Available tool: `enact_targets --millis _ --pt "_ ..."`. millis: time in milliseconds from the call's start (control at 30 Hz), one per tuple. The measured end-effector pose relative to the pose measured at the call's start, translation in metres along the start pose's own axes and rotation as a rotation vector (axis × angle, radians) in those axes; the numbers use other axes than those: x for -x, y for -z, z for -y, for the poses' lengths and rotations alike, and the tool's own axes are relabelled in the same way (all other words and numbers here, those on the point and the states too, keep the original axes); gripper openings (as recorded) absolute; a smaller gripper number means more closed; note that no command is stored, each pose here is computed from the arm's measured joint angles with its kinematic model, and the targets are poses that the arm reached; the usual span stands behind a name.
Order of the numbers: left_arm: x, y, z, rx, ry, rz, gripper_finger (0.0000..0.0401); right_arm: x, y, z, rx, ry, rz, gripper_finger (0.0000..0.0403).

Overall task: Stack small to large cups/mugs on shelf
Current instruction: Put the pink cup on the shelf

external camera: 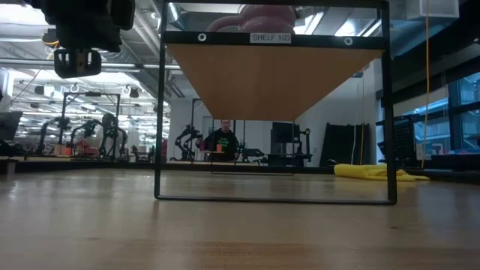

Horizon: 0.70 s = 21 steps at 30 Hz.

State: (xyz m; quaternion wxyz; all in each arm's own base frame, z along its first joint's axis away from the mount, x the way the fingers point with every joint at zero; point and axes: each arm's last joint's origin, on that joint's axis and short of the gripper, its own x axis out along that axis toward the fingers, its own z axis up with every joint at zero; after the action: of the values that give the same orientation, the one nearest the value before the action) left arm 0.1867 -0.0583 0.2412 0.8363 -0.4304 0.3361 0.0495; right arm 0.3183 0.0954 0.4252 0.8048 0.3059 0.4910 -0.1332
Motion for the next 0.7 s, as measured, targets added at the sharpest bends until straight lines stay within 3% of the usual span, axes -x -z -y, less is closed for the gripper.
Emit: enact_targets --millis 167,433,700 --pt "0.000 0.000 0.000 0.000 0.002 -0.001 0.0019 -0.012 0.004 0.005 -0.001 0.105 -0.077 0.0007" --pt "0.000 0.002 -0.001 -0.001 -0.006 -0.033 0.0019 -0.032 0.000 -0.003 0.005 0.116 -0.082 0.0015" --pt "0.000 0.002 -0.002 -0.001 -0.008 -0.037 0.0019 -0.032 0.001 -0.003 -0.014 0.106 -0.101 0.0017"
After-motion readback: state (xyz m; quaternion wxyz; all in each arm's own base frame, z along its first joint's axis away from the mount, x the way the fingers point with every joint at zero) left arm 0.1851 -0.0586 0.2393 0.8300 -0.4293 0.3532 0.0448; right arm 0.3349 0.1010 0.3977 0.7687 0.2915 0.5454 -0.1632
